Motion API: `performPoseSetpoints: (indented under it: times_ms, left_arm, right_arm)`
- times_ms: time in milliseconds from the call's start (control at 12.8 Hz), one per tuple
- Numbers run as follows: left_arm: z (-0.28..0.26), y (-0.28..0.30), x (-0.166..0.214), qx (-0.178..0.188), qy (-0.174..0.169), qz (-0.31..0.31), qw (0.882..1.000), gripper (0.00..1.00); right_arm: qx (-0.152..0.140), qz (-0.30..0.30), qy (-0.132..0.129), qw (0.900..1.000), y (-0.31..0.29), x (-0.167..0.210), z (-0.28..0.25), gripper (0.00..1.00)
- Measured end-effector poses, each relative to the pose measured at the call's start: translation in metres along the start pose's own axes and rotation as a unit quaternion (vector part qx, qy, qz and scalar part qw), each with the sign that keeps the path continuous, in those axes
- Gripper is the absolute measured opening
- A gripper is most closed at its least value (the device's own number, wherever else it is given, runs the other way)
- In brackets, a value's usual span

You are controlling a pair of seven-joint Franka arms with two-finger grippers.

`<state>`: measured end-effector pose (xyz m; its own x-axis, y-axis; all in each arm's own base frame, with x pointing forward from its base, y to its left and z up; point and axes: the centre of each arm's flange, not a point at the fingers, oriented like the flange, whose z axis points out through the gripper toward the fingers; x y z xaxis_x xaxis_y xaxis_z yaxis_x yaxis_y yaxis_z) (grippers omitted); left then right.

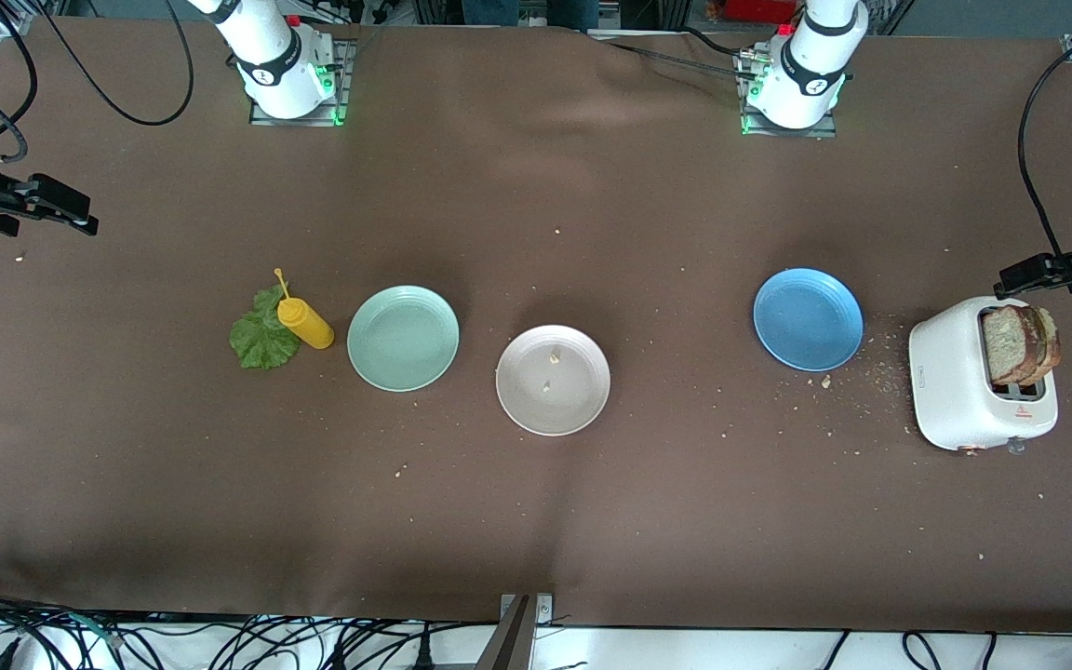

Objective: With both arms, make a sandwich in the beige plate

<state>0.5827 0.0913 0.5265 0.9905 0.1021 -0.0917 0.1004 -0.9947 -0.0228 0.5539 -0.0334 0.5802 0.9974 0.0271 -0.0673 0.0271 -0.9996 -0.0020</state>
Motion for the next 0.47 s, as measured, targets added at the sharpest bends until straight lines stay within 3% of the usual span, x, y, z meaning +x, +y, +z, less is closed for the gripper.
performPoseSetpoints:
  times_ms: [467]
  left_arm:
    - [-0.069, 0.036, -0.011, 0.000, 0.015, 0.015, 1.000, 1.00]
  right_arm:
    - [0.000, 0.000, 0.000, 1.000, 0.000, 0.000, 0.000, 1.00]
